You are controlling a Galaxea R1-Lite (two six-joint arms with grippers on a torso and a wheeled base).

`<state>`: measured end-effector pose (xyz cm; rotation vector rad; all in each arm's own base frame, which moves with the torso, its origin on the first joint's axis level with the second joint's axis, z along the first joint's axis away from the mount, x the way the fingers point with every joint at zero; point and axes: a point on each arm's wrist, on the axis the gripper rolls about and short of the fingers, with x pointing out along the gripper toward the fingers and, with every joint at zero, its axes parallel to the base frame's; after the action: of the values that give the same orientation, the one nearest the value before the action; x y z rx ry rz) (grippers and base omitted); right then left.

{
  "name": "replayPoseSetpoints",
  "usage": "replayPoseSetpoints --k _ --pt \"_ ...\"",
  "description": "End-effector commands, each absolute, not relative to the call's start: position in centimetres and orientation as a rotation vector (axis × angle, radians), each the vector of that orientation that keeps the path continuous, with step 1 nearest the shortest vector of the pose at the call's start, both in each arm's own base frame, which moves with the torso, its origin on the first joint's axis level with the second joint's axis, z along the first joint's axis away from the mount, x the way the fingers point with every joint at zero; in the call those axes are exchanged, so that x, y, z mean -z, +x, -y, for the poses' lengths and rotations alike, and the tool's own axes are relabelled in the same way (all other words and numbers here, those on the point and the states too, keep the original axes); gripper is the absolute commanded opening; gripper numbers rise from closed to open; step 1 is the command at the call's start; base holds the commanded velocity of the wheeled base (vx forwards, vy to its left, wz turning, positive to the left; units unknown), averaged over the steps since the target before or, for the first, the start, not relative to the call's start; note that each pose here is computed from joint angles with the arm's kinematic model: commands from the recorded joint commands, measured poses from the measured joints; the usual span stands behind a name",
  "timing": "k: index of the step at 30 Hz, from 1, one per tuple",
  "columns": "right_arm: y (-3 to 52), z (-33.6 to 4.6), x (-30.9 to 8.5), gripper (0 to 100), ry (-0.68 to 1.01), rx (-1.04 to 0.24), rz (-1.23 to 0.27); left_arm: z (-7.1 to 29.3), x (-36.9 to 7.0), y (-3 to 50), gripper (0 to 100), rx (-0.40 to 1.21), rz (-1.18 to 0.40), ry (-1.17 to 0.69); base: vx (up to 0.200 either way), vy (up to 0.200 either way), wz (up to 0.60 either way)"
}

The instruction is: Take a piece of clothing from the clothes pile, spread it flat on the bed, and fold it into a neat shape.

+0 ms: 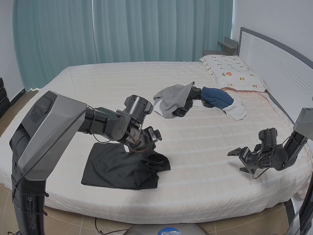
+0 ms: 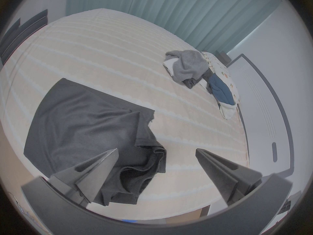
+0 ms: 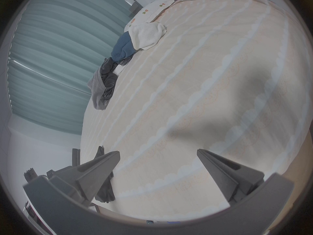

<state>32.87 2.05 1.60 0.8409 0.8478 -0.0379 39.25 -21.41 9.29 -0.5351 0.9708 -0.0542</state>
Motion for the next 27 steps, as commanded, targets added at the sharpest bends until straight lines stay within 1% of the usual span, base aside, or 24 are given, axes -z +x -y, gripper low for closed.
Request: replayPoseSetpoints --k 1,2,4,5,6,7,10,13,14,15,16,21,27 --pt "32.9 -2.3 -1.5 100 0.837 0.030 -0.853 18.5 -10.5 38.8 100 -0.011 -0.964 -0.609 0.000 0.000 0.00" --pt "32.8 -2.3 -1.5 100 0.837 0.031 -0.855 18.2 -10.5 38.8 100 -0.019 -0.966 -0.619 0.000 0.000 0.00" --pt "32.8 -2.7 -1.6 100 0.833 0.020 -0.856 16.0 -10.5 39.0 100 -0.066 -0.982 -0.687 0.000 0.000 0.00" --pt "32.8 -2.8 -1.6 100 0.830 0.017 -0.856 15.1 -10.5 39.0 100 -0.078 -0.991 -0.720 0.000 0.200 0.00" --pt "32.8 -2.8 -1.6 100 0.830 0.017 -0.856 15.1 -10.5 39.0 100 -0.078 -0.991 -0.720 0.000 0.200 0.00" --pt "32.9 -3.3 -1.7 100 0.824 0.002 -0.856 13.1 -10.4 38.9 100 -0.103 -1.020 -0.784 0.000 0.200 0.00" --pt "33.0 -4.3 -2.2 100 0.802 -0.022 -0.843 9.9 -9.7 38.0 100 -0.112 -1.078 -0.862 0.000 0.200 0.00" --pt "33.3 -5.5 -3.3 100 0.779 -0.050 -0.818 7.9 -8.9 37.5 100 -0.112 -1.083 -0.917 0.000 0.200 0.00" --pt "33.4 -6.5 -4.0 100 0.756 -0.058 -0.802 6.9 -8.3 37.1 100 -0.110 -1.079 -0.942 0.000 0.200 0.00" --pt "33.4 -6.6 -4.2 100 0.753 -0.060 -0.799 6.8 -8.2 37.0 100 -0.109 -1.081 -0.944 0.000 0.200 0.00" --pt "33.5 -8.0 -5.1 100 0.724 -0.064 -0.800 5.8 -7.3 36.5 100 -0.111 -1.075 -0.971 0.000 0.200 0.00" --pt "33.4 -12.6 -7.2 100 0.644 -0.108 -0.848 4.2 -5.9 36.0 100 -0.099 -1.061 -1.055 0.000 0.200 0.00" --pt "33.0 -17.2 -7.2 100 0.543 -0.156 -0.858 2.7 -5.0 36.0 100 -0.118 -1.073 -1.085 0.000 0.200 0.00"
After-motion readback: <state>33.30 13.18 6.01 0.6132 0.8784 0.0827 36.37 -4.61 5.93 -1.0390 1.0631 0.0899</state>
